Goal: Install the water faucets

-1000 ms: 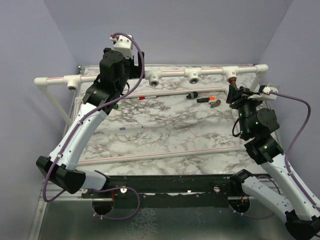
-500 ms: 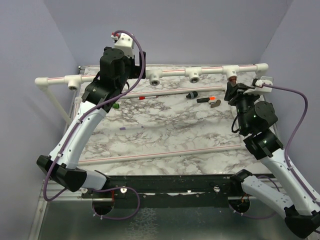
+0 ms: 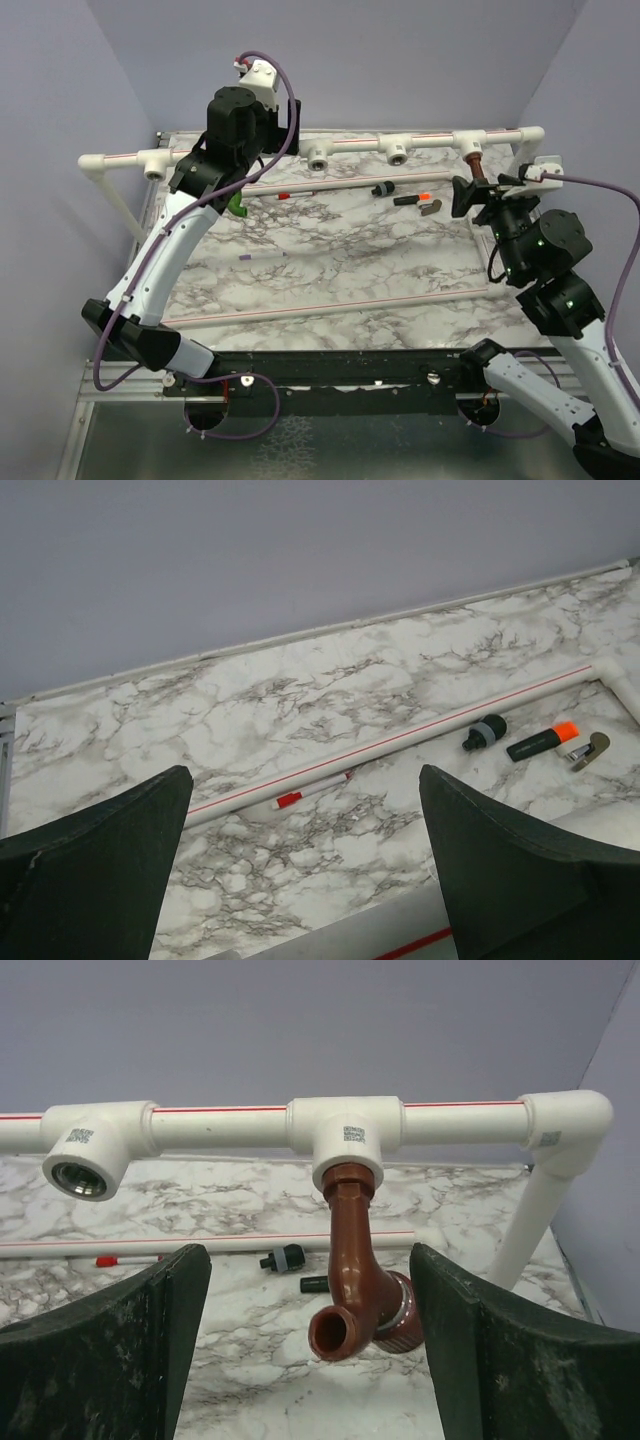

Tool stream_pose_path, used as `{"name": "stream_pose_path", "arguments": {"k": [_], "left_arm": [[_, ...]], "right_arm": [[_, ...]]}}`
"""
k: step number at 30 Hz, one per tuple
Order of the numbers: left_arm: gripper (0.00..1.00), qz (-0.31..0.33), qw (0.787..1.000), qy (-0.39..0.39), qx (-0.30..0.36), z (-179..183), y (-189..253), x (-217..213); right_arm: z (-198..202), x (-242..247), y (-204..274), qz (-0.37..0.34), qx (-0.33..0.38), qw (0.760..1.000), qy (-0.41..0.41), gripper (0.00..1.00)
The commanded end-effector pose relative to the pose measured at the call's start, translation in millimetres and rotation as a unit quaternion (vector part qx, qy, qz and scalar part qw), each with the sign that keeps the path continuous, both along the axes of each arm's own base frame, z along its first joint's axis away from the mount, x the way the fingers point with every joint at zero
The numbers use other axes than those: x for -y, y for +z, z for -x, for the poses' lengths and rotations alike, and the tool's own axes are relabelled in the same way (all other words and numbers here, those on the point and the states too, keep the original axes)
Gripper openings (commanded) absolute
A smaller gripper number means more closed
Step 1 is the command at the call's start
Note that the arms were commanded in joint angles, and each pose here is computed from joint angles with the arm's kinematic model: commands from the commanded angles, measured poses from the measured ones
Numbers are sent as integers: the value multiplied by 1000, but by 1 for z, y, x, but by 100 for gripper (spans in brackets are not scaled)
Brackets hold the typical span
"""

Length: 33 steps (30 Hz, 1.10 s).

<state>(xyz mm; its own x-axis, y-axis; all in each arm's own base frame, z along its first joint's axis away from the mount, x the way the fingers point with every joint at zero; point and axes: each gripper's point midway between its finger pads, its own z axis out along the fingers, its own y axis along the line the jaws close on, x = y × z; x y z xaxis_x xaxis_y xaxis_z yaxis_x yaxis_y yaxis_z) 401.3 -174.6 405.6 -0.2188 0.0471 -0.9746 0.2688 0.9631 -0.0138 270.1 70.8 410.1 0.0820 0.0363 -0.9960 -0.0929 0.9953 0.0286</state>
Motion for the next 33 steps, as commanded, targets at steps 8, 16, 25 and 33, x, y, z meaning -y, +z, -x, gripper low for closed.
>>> {"name": "stream_pose_path", "arguments": {"k": [8, 16, 25, 33], "left_arm": [[98, 27, 994, -105, -5, 26, 27, 42], [99, 70, 988, -116, 70, 43, 88, 37], [99, 124, 966, -199, 111, 90, 124, 46], [99, 147, 955, -235, 103, 131, 120, 40]], "right_arm": [[57, 36, -13, -18, -59, 998, -18, 88], [80, 44, -54, -57, -114, 992, -25, 88], [67, 48, -115, -29, -135, 989, -58, 91], [38, 54, -153, 1, -111, 988, -112, 99]]}}
